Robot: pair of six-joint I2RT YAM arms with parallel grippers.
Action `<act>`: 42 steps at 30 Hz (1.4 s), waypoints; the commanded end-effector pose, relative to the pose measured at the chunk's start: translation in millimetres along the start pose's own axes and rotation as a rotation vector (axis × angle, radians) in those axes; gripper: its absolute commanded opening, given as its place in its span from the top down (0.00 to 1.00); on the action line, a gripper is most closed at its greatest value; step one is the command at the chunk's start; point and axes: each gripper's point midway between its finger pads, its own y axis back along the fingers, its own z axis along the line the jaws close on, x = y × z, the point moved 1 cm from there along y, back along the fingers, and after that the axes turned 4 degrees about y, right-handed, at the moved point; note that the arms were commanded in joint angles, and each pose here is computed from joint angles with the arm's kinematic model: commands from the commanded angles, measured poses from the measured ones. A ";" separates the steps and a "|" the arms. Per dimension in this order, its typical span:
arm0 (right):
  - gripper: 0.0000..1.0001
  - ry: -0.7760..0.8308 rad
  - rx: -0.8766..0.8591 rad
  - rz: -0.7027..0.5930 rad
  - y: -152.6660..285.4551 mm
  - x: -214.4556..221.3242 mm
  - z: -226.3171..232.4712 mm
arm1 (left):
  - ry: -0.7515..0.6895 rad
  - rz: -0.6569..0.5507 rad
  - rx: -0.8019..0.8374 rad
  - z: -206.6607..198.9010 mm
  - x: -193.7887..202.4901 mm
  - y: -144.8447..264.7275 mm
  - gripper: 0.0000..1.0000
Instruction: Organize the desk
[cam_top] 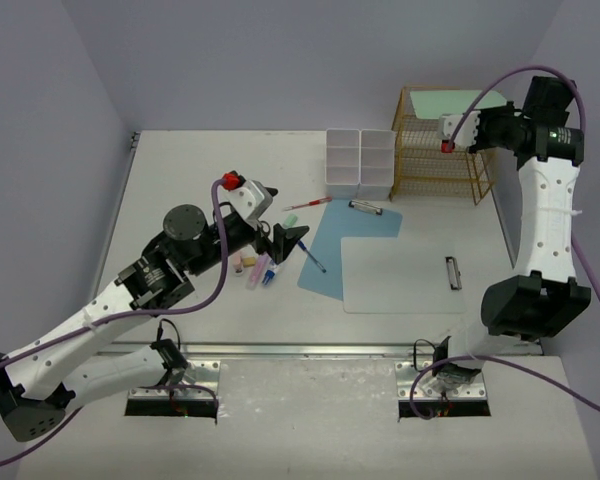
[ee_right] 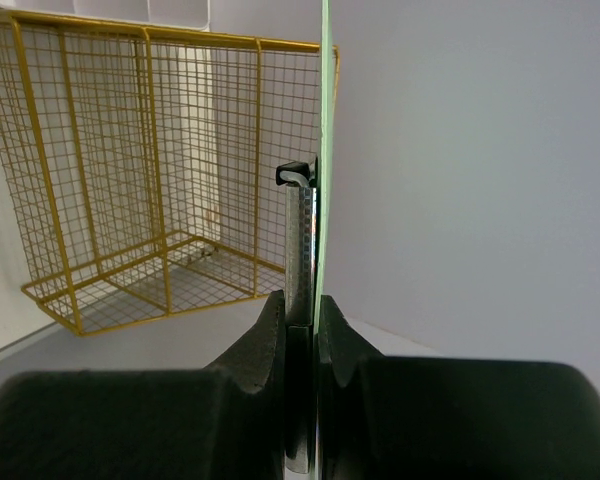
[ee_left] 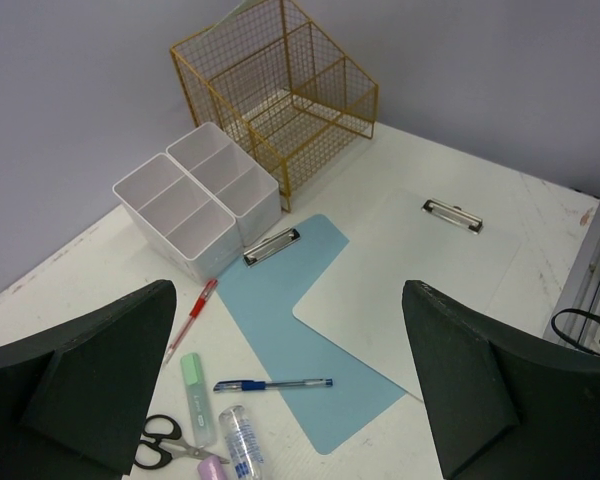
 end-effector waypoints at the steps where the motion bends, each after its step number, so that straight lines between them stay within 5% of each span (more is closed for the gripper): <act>1: 1.00 0.063 0.096 -0.013 21.2 -8.8 -25.4 | 0.015 -0.052 -0.004 2.3 -16.6 -0.7 0.06; 10: 1.00 0.066 0.102 -0.025 31.3 -14.6 -21.7 | 0.020 -0.044 -0.005 2.1 -14.8 -0.1 0.06; 36: 1.00 0.031 -0.021 -0.049 -28.1 21.8 -1.9 | 0.031 -0.013 0.014 -1.1 0.0 -6.7 0.06; 40: 0.79 -0.021 0.082 -0.013 -33.2 34.7 -26.3 | 0.033 -0.004 0.014 -1.2 3.9 -7.3 0.06; 41: 0.62 -0.029 0.124 -0.004 -33.7 38.5 -36.6 | 0.033 -0.004 0.013 -1.1 4.0 -6.7 0.06; 42: 0.56 -0.020 0.168 0.008 -29.8 40.9 -50.9 | 0.032 0.000 0.013 -1.0 5.5 -7.0 0.06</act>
